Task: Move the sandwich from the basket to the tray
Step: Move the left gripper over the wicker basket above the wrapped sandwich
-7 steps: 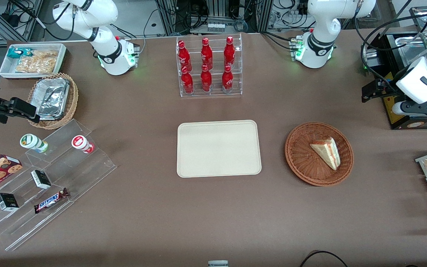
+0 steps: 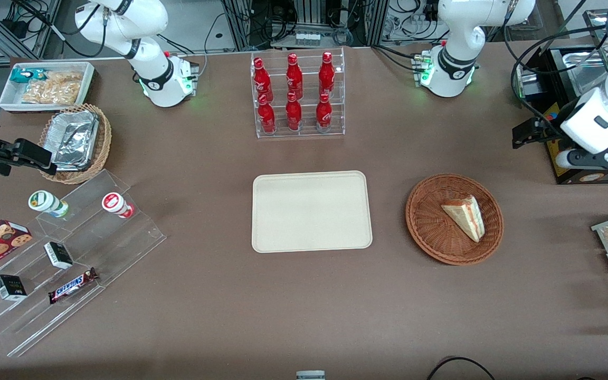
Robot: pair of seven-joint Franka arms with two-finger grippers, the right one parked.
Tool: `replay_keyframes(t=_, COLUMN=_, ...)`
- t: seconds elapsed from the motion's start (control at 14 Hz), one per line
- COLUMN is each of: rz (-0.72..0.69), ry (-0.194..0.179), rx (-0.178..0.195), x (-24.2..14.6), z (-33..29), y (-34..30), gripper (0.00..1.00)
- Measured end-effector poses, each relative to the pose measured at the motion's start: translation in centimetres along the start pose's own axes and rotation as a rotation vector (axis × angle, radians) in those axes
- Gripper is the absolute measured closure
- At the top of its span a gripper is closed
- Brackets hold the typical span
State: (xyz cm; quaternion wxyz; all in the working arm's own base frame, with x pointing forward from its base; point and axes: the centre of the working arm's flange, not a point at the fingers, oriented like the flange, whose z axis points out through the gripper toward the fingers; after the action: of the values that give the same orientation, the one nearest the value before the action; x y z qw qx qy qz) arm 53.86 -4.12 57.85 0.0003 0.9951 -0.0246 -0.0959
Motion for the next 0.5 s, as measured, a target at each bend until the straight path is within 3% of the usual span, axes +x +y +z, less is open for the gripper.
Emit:
replay_keyframes(t=0.21, rz=-0.009, ry=-0.051, rx=0.001, x=1.4, z=4.5, y=-0.1, gripper=0.00)
replay_keyframes(t=0.5, rz=-0.013, ry=-0.034, rx=0.001, x=2.8, z=12.0, y=-0.3, gripper=0.00)
